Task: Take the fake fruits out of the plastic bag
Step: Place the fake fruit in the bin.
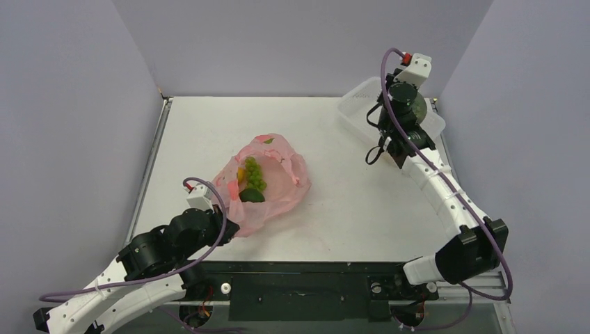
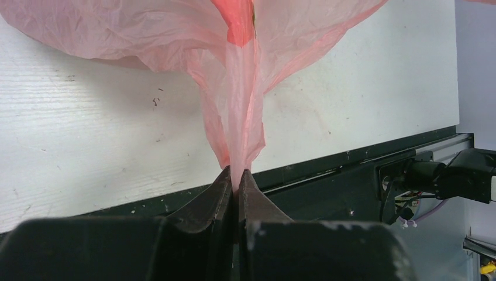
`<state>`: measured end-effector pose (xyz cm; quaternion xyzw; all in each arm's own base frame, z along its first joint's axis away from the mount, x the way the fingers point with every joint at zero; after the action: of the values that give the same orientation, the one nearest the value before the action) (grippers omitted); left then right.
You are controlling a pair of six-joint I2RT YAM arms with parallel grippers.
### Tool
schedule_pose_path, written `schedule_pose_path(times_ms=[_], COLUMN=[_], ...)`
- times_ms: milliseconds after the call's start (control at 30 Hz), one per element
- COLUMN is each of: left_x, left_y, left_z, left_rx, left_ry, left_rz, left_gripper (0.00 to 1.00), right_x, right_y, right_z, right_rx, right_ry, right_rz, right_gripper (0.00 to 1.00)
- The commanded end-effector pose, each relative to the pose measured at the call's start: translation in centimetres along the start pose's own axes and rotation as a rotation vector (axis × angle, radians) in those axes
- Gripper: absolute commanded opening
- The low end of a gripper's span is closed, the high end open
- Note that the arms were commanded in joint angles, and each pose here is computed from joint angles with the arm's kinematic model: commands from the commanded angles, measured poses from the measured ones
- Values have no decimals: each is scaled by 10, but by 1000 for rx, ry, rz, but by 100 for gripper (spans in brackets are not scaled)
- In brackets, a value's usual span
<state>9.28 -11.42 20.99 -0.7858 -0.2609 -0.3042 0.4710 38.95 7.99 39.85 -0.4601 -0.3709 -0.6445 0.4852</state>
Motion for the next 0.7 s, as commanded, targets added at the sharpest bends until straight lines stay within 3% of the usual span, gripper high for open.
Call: schedule_pose_path(times_ms=[0, 300, 667], left_x=[11, 11, 9], left_y=[-4, -2, -4], left_z=[-9, -14, -15], left_rx=[-53, -74, -94], left_ry=[-1, 17, 21], left_rz=[-50, -34, -26], left_gripper=[0, 0, 0], right_x=[-13, -77, -131], right_y=[45, 109, 148], right_z=[-40, -91, -130], right_rx=[-131, -281, -393], right_ry=[81, 118, 67], right_rz=[-29, 64, 161], right_gripper=[0, 0, 0])
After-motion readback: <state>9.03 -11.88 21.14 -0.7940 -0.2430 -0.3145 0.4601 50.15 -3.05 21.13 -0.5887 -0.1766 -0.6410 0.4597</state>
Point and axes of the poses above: each gripper's point midway between its finger pads, its own y axis out along the fingers, its own z axis along the line the jaws close on, x = y × z, the point moved 5 cm from there along -y, back along the fingers, and after that the axes turned 10 degrees about y, right-handed, at the moved point
